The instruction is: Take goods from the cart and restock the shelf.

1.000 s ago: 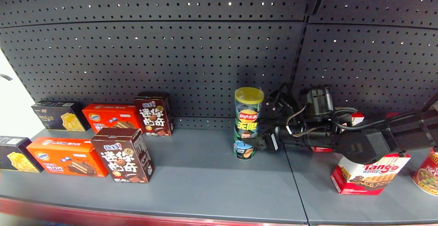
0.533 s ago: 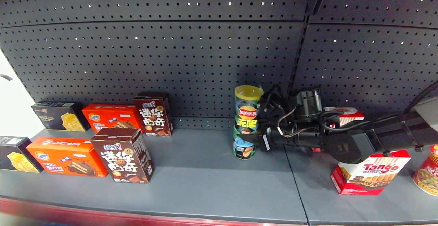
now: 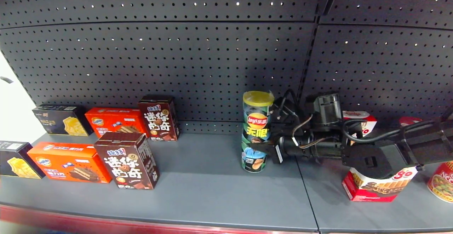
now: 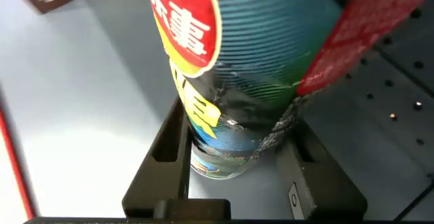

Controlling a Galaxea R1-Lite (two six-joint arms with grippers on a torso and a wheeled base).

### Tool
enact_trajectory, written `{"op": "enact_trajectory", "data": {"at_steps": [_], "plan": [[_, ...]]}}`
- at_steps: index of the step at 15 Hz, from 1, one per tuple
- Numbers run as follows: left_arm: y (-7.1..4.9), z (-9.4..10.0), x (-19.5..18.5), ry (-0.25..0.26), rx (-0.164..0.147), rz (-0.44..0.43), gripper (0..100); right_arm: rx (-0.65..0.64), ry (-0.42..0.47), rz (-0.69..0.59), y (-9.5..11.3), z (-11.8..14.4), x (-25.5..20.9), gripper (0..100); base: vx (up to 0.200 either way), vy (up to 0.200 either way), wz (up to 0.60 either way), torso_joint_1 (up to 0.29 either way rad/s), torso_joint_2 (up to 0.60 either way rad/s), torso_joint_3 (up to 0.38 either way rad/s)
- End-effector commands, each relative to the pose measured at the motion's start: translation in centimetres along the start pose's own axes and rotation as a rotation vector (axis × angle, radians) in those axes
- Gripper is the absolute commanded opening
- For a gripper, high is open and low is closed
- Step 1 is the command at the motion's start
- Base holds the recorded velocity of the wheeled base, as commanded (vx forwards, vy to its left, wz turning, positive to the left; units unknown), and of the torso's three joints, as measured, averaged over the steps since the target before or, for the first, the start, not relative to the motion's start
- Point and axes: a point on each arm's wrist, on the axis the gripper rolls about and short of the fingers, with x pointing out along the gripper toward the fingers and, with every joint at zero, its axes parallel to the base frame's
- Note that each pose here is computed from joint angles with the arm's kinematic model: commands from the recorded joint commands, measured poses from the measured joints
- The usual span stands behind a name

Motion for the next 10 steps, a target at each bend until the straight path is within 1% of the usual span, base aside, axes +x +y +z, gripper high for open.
{"op": "enact_trajectory", "data": {"at_steps": [1,2,6,10], "plan": [[0.0,0.0,0.0,0.003,-0.001,0.000,0,-0.015,-0.035,0.003,0.9,1.0,-2.1,0,0.000,0.000,0.00,0.000,0.00,0.000],[0.0,0.0,0.0,0.003,-0.001,0.000,0,-0.020,-0.047,0.006,1.5,1.3,-3.4,0,0.000,0.000,0.00,0.000,0.00,0.000],[0.0,0.0,0.0,0.000,-0.001,0.000,0,-0.027,-0.054,-0.024,2.9,1.1,-7.0,0,0.000,0.000,0.00,0.000,0.00,0.000],[0.0,-0.2,0.1,0.008,-0.002,-0.001,0,-0.038,-0.114,-0.023,4.5,2.1,-9.4,0,0.000,0.000,0.00,0.000,0.00,0.000]]}}
